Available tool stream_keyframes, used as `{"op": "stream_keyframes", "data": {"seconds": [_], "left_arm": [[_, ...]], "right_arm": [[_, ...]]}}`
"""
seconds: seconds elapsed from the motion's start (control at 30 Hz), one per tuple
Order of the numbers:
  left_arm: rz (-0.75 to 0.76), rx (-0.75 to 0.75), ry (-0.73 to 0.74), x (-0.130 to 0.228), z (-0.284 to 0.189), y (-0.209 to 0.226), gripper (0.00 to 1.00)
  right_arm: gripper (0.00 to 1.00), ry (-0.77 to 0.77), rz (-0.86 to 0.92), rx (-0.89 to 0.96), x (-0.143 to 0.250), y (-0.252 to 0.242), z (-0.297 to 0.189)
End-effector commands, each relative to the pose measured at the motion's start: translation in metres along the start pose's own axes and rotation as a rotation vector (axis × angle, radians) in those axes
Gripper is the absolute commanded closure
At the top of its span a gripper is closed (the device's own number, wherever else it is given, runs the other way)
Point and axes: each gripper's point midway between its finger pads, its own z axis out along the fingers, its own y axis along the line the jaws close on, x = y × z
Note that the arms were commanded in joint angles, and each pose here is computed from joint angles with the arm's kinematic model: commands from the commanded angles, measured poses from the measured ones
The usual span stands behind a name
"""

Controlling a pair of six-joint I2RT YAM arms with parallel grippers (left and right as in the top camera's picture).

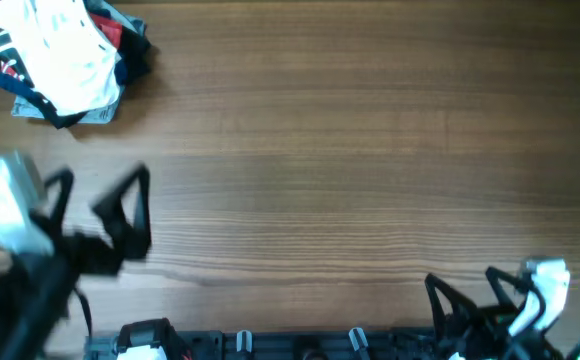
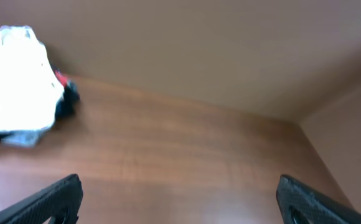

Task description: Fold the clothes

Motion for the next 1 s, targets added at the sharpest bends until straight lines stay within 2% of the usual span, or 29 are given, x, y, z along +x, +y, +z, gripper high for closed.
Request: {"op": "stream_keyframes", "data": {"seconds": [0.0, 0.17, 0.8, 0.9, 0.97], "left_arm": [[0.033, 0.039, -0.008, 0.037, -0.026, -0.006, 0.0], [0.048, 0.049, -0.044, 0.067, -0.06, -0.011, 0.0], [0.049, 0.05, -0.047, 0.067, -0.061, -0.011, 0.0], [0.049, 0.05, -0.047, 0.067, -0.061, -0.011, 0.0], [0.049, 0.05, -0.047, 0.067, -0.061, -0.011, 0.0]], "right_arm": [[0.0, -0.023, 0.061, -0.019, 0.006, 0.005, -0.008], [0.0, -0.004, 0.096, -0.011, 0.01, 0.003, -0.007], [0.0, -0.002, 0.095, -0.014, 0.011, 0.003, -0.007], [0.0, -0.035, 0.081, 0.095, 0.006, -0.016, -0.009], [0.0, -0.124, 0.032, 0.099, -0.016, -0.018, -0.005]]}}
